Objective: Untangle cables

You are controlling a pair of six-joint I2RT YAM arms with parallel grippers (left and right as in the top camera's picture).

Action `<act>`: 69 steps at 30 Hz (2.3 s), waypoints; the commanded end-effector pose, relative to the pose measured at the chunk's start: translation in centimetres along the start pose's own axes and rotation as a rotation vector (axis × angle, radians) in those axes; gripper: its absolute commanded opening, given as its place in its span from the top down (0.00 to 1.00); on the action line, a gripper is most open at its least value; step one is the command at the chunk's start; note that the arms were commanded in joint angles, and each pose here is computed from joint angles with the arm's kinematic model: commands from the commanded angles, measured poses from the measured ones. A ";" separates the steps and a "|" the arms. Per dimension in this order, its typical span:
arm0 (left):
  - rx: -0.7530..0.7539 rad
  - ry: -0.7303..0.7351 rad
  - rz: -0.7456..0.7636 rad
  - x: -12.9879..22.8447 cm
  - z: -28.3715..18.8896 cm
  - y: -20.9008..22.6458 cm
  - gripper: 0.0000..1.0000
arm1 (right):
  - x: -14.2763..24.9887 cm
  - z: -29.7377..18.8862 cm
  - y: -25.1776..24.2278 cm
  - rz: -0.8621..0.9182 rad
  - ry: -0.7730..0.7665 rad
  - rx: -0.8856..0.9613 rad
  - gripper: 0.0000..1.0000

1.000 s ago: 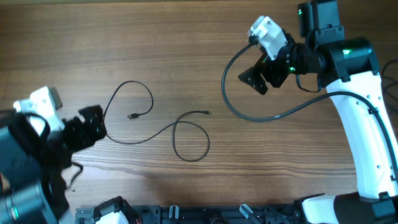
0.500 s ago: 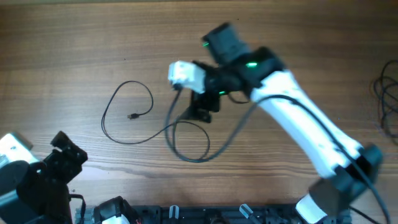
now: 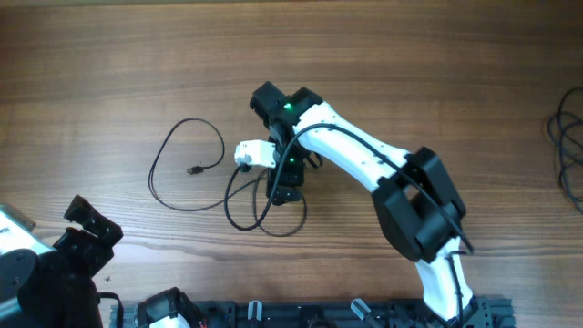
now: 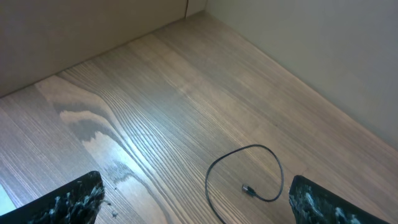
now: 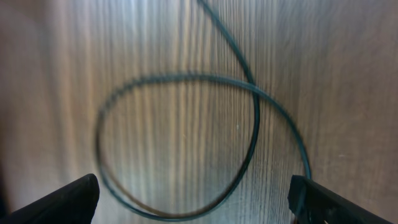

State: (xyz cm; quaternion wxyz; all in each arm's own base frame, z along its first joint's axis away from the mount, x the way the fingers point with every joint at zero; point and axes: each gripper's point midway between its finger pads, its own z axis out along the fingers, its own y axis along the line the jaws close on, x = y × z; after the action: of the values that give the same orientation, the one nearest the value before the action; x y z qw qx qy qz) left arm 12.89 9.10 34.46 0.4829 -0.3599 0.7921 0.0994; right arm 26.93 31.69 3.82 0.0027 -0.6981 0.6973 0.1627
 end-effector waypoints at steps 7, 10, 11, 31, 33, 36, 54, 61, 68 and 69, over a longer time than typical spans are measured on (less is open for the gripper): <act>0.028 -0.010 -0.005 -0.3 -0.5 -0.4 0.02 | -2.2 2.3 1.3 -0.259 -0.070 -0.063 0.04; 0.055 -0.001 -0.001 -0.1 -0.5 -0.9 0.02 | -2.0 2.7 1.7 -0.308 -0.065 -0.072 0.05; 0.056 -0.001 -0.001 -0.1 -0.5 -0.9 0.02 | -1.9 2.9 1.8 -0.324 -0.067 -0.077 0.07; 0.056 -0.001 -0.002 -0.1 -0.5 -0.9 0.03 | -5.4 5.1 -2.2 -0.232 -0.246 0.097 0.25; 0.056 -0.001 -0.001 -0.1 -0.5 -0.9 0.02 | -5.2 5.4 -2.2 -0.230 -0.242 0.092 0.54; 0.056 -0.001 -0.002 -0.1 -0.5 -0.9 0.02 | -5.0 5.8 -1.9 -0.226 -0.241 0.076 0.79; 0.070 0.004 -0.001 -0.1 -0.5 -1.2 0.02 | -4.5 6.7 -2.5 -0.190 -0.254 0.101 0.32; 0.071 0.001 -0.002 -0.1 -0.5 -1.2 0.02 | -1.6 8.8 -2.6 -0.167 -0.171 0.124 0.01; 0.071 0.001 -0.002 -0.1 -0.5 -1.2 0.01 | 0.9 8.9 -4.0 -0.154 -0.059 0.189 0.14; 0.071 0.001 -0.002 -0.1 -0.5 -1.2 0.02 | 1.6 8.8 -4.2 -0.142 -0.029 0.198 0.15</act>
State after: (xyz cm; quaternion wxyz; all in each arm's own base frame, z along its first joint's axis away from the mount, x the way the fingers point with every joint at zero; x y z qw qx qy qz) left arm 13.34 8.31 34.33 0.4838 -0.3484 0.7992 0.0761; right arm 28.70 37.90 -0.54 0.1780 -0.7448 0.6127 0.1954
